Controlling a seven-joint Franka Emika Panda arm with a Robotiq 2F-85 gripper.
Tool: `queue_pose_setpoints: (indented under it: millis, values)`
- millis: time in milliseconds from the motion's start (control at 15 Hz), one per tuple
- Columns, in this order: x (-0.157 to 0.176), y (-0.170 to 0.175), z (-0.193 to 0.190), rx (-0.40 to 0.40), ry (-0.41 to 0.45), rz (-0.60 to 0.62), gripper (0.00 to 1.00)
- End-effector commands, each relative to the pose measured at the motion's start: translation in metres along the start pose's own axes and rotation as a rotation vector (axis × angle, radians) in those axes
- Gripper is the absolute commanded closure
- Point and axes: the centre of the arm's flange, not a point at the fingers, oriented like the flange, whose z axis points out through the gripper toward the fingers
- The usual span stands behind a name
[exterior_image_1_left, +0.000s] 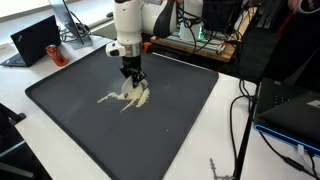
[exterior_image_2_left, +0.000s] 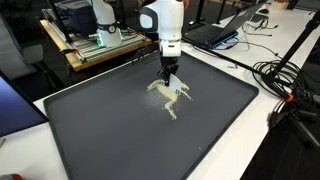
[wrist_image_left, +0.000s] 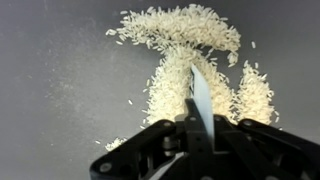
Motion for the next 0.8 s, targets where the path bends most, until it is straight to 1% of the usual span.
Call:
queue_pose_setpoints:
  millis: [0,67,733]
  values:
    - [0.007,-0.001,0.012,-0.014,-0.035,-0.003,0.99]
    - [0.007,0.000,0.012,-0.007,-0.039,-0.003,0.99]
    - [0.009,0.025,0.013,-0.036,-0.079,0.034,0.99]
